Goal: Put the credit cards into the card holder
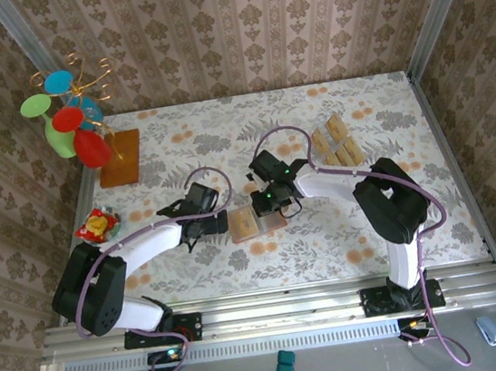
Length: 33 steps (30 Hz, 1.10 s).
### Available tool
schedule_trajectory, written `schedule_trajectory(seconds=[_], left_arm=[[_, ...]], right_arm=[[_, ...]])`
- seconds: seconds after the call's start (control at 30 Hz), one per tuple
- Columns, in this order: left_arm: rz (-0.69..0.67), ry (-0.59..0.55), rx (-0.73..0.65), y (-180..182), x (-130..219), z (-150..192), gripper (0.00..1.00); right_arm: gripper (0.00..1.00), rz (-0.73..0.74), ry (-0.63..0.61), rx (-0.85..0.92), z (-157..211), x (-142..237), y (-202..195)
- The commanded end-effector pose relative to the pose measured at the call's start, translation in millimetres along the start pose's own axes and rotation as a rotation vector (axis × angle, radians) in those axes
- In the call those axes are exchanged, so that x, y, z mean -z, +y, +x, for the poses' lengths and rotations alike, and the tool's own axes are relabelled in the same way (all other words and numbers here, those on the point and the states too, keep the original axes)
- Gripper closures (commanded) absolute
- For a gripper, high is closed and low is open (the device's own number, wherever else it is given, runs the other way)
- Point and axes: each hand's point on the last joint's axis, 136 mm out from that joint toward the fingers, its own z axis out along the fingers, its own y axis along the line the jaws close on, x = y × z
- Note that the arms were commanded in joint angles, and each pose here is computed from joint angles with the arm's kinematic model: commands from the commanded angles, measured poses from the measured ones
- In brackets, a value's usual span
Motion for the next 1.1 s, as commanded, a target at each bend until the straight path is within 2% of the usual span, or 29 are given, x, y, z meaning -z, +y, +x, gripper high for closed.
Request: schedule_trajectory(seconds=[0.0,0.5,1.07], left_arm=[[-0.004,0.046,-0.019,2.3,-0.1,16.1,0.00],[-0.031,0.072,-0.064,-8.1,-2.6,39.2,0.00],[-0.045,0.094,-0.077,-10.9,-15.4,44.4,0.00]], right_arm=[[0.99,-0.034,-0.004,-0.009,3.3,1.3,8.7],[1.00,-0.024,0.022,-0.015,26.5,-6.6,7.8],[1.00,-0.026,0.051,0.010,32.1,-14.0,16.6]])
